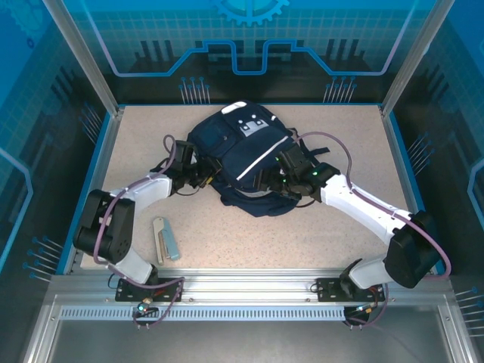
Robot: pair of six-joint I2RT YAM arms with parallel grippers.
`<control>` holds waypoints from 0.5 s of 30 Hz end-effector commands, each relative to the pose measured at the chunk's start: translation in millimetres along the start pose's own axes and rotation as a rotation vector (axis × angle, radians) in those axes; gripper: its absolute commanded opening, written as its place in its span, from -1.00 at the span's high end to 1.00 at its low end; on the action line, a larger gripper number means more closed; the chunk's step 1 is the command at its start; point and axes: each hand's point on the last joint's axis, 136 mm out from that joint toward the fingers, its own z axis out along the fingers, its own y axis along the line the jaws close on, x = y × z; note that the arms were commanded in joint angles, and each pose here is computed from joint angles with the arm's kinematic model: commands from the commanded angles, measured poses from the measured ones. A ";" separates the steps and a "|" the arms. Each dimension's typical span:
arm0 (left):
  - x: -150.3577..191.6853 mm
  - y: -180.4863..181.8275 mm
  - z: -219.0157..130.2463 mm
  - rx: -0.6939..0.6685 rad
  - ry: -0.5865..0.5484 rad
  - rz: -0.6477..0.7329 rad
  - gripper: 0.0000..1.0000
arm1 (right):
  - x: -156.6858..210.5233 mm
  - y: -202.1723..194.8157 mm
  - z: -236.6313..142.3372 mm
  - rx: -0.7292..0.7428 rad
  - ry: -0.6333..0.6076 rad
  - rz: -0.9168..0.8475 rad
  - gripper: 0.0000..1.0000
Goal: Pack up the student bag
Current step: Zip the student bag at the top-center of the table.
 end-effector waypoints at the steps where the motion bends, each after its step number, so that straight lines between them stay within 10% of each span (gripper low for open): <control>1: -4.1 -11.9 7.7 0.072 0.008 0.001 0.12 | -2.7 8.5 -5.5 0.000 -0.005 -0.019 -0.81; 15: -3.1 -49.9 11.8 0.332 0.029 -0.004 0.64 | 0.5 10.2 -9.0 0.055 -0.022 -0.075 -0.76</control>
